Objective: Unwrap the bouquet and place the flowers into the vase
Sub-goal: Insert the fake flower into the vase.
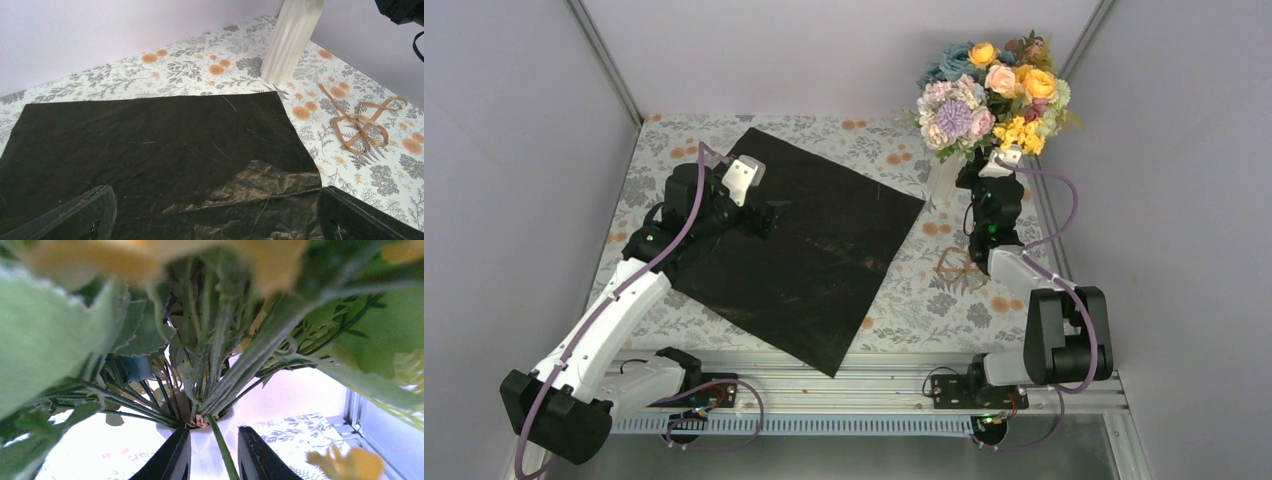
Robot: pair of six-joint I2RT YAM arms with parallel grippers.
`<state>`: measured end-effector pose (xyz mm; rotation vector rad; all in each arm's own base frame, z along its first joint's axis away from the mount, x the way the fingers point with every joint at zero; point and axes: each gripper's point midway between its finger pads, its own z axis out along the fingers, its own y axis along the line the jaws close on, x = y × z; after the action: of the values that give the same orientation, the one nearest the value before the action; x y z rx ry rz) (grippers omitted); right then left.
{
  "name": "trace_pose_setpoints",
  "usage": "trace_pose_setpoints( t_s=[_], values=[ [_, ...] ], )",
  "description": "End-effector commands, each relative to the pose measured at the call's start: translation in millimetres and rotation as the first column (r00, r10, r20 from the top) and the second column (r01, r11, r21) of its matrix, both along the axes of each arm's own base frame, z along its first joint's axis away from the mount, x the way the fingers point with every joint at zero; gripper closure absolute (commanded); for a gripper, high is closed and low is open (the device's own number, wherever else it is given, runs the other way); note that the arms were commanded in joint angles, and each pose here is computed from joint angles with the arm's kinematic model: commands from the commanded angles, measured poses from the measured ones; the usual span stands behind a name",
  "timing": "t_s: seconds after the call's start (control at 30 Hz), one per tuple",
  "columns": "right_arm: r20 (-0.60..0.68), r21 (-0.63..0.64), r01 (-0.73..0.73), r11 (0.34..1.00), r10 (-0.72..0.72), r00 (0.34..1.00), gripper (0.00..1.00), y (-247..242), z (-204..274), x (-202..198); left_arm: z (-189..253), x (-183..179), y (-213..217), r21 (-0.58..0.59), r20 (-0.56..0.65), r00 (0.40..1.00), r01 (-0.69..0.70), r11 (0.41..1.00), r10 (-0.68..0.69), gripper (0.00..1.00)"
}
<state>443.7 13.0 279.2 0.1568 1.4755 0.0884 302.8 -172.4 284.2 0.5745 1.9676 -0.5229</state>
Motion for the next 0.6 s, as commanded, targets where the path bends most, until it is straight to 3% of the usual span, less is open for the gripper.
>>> trace_pose_setpoints(
  t_s=[0.0, 0.57],
  values=[
    [-0.028, 0.026, 0.001, 1.0, -0.001, 1.0, 0.72, 1, 1, -7, 4, -1, 0, -0.015, 0.019, 1.0, 0.004, 1.0, -0.004, 0.0],
    [-0.141, 0.128, -0.011, 0.992, 0.029, 0.99, 0.53, 2, -25, -42, 6, -2, 0, -0.025, 0.024, 1.0, 0.006, 1.0, -0.005, 0.0]
  ],
)
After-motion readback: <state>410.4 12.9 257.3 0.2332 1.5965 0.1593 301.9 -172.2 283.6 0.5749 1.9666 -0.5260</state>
